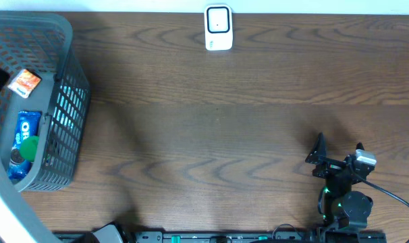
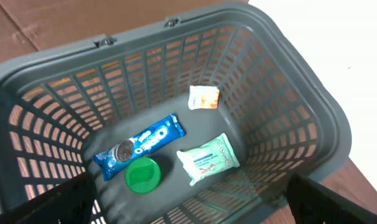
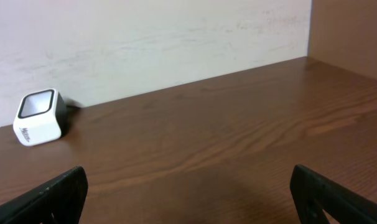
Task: Scan the item barcode
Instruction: 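Move the left gripper over the basket toward the green Knorr jar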
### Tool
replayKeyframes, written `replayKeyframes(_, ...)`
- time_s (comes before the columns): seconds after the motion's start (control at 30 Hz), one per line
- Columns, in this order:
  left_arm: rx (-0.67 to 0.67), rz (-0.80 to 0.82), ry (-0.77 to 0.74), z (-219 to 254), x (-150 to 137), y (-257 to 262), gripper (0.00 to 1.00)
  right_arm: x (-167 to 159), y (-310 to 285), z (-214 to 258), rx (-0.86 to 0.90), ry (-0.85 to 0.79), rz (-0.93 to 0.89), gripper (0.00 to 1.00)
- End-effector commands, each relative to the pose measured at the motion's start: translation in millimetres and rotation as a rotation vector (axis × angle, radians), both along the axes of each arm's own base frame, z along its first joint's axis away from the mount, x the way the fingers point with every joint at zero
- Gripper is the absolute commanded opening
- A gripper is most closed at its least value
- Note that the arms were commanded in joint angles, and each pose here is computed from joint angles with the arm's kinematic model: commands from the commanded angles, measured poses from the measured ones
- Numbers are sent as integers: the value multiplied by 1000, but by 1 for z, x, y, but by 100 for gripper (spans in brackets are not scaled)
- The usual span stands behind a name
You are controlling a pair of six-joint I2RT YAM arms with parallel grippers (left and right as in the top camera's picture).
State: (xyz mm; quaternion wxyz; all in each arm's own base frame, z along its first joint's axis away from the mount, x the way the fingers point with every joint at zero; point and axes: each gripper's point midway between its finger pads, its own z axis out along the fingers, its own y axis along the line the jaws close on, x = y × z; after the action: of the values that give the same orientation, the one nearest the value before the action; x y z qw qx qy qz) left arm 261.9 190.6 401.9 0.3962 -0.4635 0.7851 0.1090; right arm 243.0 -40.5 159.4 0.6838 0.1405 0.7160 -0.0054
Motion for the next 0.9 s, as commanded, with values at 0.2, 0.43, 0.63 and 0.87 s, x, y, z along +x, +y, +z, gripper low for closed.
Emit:
replayKeyframes(0.2,-132,61,169,-66,34,26,98,0,3,0,-11,2,13,99)
replayKeyframes(0.43,-247,225,195,-100,31,51,98,1,5,-1,-10,7,24,99)
replayKeyframes(0.63,-274,256,235,-117,30,62,98,1,5,-2,-10,7,24,99)
replayKeyframes(0.87,-321,245,280,-136,30,58,98,1,5,-2,-10,8,24,99)
